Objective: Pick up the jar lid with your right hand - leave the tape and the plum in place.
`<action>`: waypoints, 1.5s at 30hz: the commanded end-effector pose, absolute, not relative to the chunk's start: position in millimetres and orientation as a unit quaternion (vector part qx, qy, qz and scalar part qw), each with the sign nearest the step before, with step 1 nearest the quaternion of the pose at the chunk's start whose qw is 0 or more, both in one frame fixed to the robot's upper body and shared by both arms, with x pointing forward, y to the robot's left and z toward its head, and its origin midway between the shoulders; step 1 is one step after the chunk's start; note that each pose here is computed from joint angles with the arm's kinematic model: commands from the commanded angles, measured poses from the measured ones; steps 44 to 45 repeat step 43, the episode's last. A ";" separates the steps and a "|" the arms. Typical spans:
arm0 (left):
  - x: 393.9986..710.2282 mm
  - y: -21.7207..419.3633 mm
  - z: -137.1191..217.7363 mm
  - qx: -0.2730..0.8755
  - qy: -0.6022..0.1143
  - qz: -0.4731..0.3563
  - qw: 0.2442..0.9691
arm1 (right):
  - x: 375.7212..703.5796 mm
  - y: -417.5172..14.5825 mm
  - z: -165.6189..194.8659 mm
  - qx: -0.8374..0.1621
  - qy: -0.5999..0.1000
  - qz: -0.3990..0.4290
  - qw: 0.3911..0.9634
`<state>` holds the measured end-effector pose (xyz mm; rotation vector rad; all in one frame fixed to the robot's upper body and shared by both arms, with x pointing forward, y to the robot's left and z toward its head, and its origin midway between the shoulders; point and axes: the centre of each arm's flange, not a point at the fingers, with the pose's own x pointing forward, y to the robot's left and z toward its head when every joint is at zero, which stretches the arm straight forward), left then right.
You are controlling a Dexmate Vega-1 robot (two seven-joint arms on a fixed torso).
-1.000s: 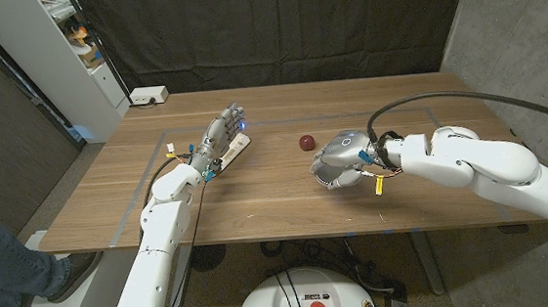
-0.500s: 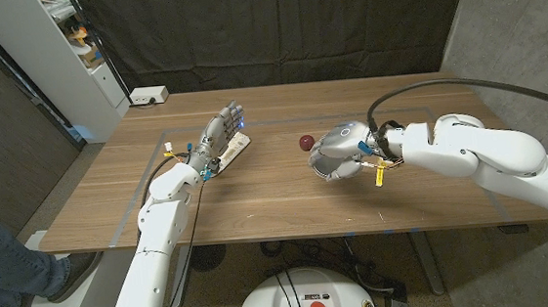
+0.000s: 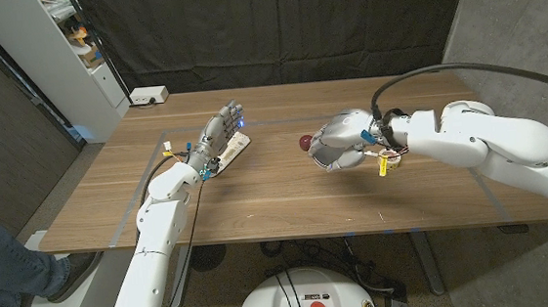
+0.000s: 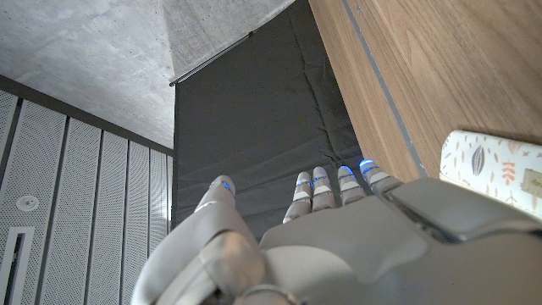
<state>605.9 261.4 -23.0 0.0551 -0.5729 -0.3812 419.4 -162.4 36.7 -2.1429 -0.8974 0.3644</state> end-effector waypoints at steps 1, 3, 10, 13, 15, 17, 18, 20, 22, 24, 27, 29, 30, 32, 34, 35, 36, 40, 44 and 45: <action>602.8 261.5 -23.7 0.029 -0.281 -0.187 0.941 | 409.2 -165.7 50.4 -0.840 -0.355 0.128 0.390; 601.8 261.5 -22.4 0.030 -0.281 -0.187 0.941 | 408.5 -166.8 51.8 -0.838 -0.353 0.129 0.395; 597.5 259.5 -19.0 0.035 -0.284 -0.187 0.940 | 405.2 -170.3 54.6 -0.834 -0.353 0.127 0.404; 596.1 258.4 -18.3 0.037 -0.284 -0.187 0.940 | 403.8 -172.3 56.3 -0.834 -0.354 0.124 0.406; 595.4 258.1 -17.6 0.037 -0.285 -0.187 0.939 | 402.8 -173.4 58.1 -0.833 -0.354 0.121 0.408; 595.0 258.2 -17.0 0.037 -0.285 -0.186 0.939 | 401.6 -174.1 60.1 -0.833 -0.355 0.119 0.408; 594.9 258.2 -16.8 0.037 -0.286 -0.186 0.939 | 401.3 -174.1 60.6 -0.833 -0.356 0.119 0.408; 594.8 258.4 -16.6 0.037 -0.285 -0.186 0.940 | 400.8 -173.8 61.2 -0.833 -0.356 0.119 0.407; 594.9 258.5 -16.6 0.037 -0.285 -0.186 0.940 | 401.0 -172.9 61.4 -0.832 -0.357 0.119 0.407; 595.1 258.6 -16.8 0.037 -0.285 -0.185 0.940 | 401.6 -171.9 61.5 -0.832 -0.357 0.120 0.407; 595.8 258.9 -18.0 0.036 -0.284 -0.185 0.940 | 402.5 -170.6 61.1 -0.832 -0.358 0.121 0.406; 595.5 259.2 -18.3 0.036 -0.284 -0.185 0.940 | 402.6 -169.7 61.1 -0.832 -0.359 0.121 0.405; 595.4 259.4 -18.4 0.037 -0.283 -0.184 0.940 | 402.6 -169.4 61.1 -0.832 -0.359 0.121 0.406; 595.1 259.8 -17.9 0.038 -0.284 -0.184 0.940 | 402.6 -168.7 61.0 -0.832 -0.359 0.121 0.405; 594.4 260.6 -16.9 0.037 -0.285 -0.184 0.940 | 402.8 -168.1 60.7 -0.833 -0.358 0.122 0.405; 594.1 260.9 -16.4 0.038 -0.285 -0.184 0.940 | 402.9 -167.9 60.6 -0.833 -0.357 0.122 0.405; 593.8 261.0 -16.0 0.038 -0.286 -0.184 0.940 | 403.0 -167.6 60.6 -0.833 -0.357 0.122 0.405; 593.3 261.0 -15.7 0.039 -0.286 -0.185 0.939 | 402.5 -166.1 60.2 -0.832 -0.358 0.121 0.405; 593.0 260.5 -16.2 0.039 -0.286 -0.187 0.939 | 402.1 -165.6 58.4 -0.832 -0.357 0.122 0.406; 593.0 260.5 -16.2 0.039 -0.286 -0.187 0.939 | 402.1 -165.6 58.4 -0.832 -0.357 0.122 0.406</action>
